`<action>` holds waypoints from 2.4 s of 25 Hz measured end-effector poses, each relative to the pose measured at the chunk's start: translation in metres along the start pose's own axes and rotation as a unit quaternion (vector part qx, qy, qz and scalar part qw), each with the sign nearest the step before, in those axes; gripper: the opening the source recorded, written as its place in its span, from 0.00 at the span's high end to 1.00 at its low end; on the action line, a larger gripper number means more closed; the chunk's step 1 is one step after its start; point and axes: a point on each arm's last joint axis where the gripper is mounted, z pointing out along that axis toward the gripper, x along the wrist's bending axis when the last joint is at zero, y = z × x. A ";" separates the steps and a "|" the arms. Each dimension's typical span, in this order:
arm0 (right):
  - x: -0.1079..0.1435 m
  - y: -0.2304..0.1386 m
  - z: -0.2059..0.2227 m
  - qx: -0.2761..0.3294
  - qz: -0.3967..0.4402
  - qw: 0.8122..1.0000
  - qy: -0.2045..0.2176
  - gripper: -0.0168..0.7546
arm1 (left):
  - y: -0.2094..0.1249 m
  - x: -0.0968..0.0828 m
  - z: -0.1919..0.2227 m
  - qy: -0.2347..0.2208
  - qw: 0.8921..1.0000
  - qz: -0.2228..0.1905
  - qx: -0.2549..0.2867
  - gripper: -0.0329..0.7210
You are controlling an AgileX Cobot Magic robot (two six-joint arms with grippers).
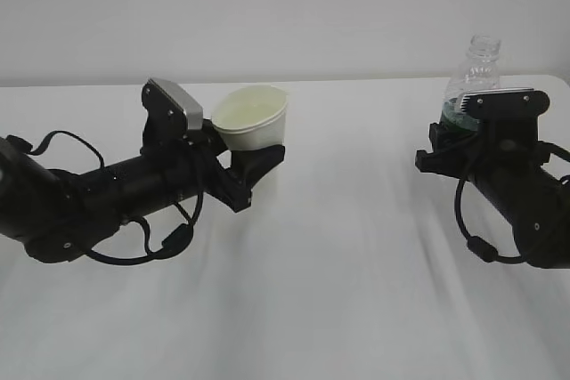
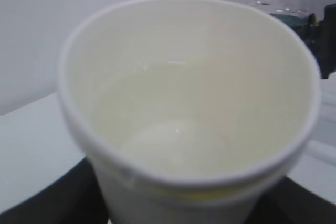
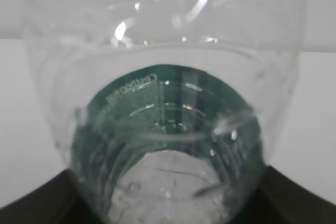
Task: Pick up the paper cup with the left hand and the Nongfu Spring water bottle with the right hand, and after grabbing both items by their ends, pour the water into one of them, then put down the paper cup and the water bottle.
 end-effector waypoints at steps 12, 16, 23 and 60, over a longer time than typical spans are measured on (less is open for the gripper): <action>0.000 0.000 0.000 0.000 0.000 1.000 0.000 0.40 | -0.001 0.044 -0.019 0.072 0.997 -0.010 -0.002 0.37; 0.000 0.000 0.000 -0.001 0.000 1.000 0.000 0.40 | -0.001 0.051 -0.023 0.087 0.996 -0.013 -0.003 0.37; 0.000 0.000 0.000 -0.001 0.000 1.000 0.000 0.40 | -0.001 0.061 -0.029 0.107 0.994 -0.006 -0.004 0.37; 0.002 0.000 0.000 -0.003 -0.007 1.000 0.010 0.40 | -0.001 0.108 -0.056 0.250 0.968 -0.001 -0.015 0.37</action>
